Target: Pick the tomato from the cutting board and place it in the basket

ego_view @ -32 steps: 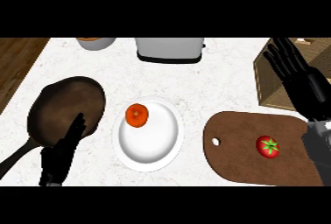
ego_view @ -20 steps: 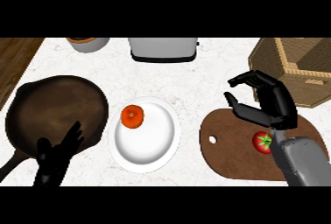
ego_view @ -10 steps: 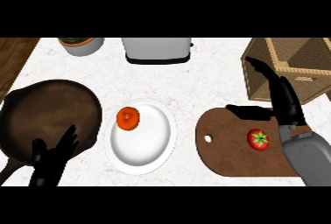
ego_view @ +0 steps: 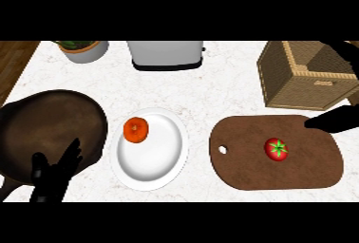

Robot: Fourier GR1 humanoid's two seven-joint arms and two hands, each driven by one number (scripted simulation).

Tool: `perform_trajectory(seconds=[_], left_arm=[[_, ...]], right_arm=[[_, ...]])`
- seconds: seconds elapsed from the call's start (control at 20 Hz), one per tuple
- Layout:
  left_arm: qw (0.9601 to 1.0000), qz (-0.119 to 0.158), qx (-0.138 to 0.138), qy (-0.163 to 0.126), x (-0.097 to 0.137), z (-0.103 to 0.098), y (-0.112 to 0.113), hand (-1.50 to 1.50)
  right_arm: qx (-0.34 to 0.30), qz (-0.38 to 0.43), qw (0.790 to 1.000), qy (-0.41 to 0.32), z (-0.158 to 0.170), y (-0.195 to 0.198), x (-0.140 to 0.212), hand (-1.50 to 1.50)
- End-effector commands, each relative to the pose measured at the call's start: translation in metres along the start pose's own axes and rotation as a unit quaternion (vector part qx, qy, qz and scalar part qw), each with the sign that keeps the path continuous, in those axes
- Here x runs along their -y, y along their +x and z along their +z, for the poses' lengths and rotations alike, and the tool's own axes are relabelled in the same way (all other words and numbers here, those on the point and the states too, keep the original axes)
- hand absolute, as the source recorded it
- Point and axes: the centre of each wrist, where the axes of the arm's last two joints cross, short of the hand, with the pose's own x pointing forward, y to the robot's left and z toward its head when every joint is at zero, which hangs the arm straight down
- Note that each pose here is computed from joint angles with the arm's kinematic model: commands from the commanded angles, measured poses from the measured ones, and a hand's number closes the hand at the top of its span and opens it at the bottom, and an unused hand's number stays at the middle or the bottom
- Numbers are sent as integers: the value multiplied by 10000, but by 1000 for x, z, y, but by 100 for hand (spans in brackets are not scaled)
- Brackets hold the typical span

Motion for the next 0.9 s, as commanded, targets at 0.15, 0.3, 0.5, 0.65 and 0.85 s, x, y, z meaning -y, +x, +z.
perform_trajectory(seconds=[0.15, 0.3, 0.5, 0.65, 0.85], left_arm=[[9996, 5, -290, 3, -13, -1, -3, 0], [9996, 54, -267, -42, 14, -4, -12, 0], [9996, -76, -258, -111, 14, -1, -1, 0], [9996, -2, -208, -178, -12, 5, -7, 0], [9995, -14, -254, -201, 14, -17, 2, 0]], right_arm=[[-616, 901, 9831, 1468, 29, 19, 54, -150], [-773, 968, 9771, 1728, 41, 21, 73, -150], [-930, 1065, 9718, 1888, 49, 14, 90, -150], [-911, 853, 9749, 1845, 60, 20, 84, -150], [-869, 604, 9758, 1916, 68, 7, 74, -150]])
